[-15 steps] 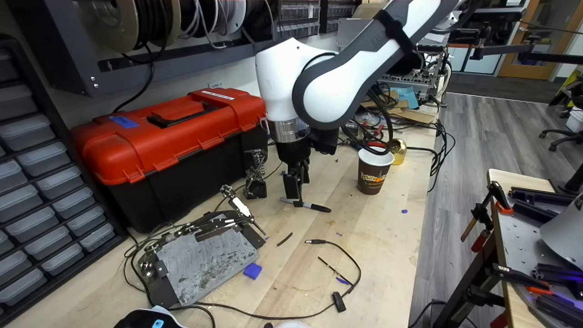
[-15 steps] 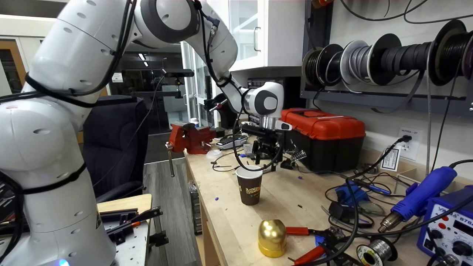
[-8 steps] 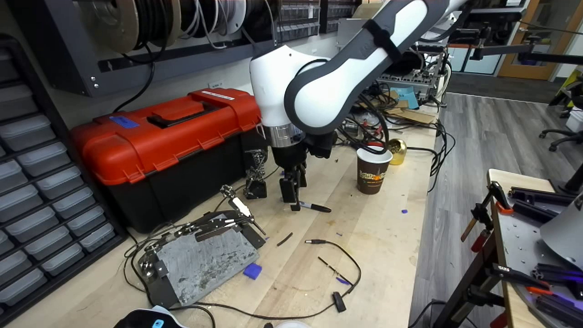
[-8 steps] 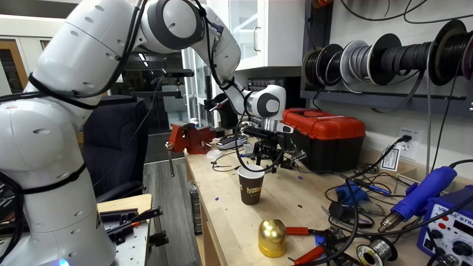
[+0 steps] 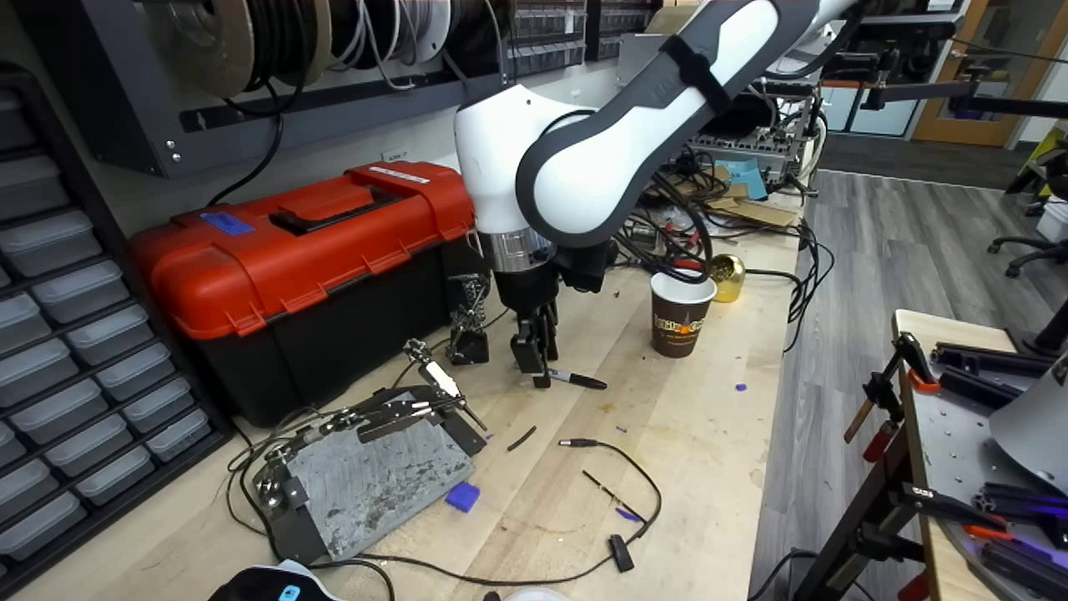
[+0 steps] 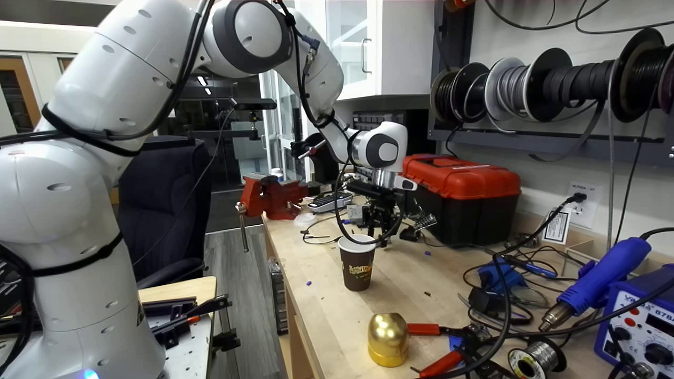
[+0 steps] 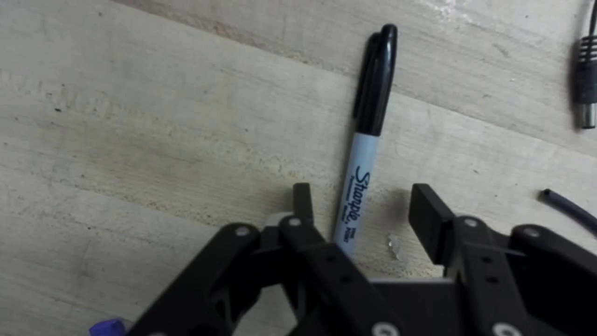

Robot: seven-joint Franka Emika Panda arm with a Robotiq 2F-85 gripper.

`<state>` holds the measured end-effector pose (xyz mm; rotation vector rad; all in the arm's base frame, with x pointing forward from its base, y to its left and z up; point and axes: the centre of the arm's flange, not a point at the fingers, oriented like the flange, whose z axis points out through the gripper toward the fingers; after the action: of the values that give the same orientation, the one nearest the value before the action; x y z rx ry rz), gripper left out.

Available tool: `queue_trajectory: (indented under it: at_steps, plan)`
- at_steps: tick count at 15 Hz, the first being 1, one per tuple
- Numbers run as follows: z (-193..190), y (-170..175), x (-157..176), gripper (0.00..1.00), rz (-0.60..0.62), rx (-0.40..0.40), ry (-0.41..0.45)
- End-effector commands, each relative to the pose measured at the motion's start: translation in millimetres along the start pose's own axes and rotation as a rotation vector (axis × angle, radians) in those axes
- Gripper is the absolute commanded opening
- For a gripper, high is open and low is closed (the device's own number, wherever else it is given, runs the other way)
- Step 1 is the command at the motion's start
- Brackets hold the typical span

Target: Put the pen in the cup

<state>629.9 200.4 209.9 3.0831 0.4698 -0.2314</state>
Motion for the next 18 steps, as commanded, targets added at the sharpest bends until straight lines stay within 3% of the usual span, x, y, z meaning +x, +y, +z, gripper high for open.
queue_trajectory:
  at_steps: [1, 3, 5, 18]
  plan:
    - [6.7, 6.9, -5.1, 0.23, -0.007, 0.043, -0.016]
    - [11.2, 11.6, -8.7, 0.08, -0.007, 0.06, -0.016]
    - [10.1, 18.0, -13.6, 0.0, -0.002, 0.072, -0.011]
    - [-10.5, 15.0, -79.2, 0.01, 0.074, 0.102, 0.087]
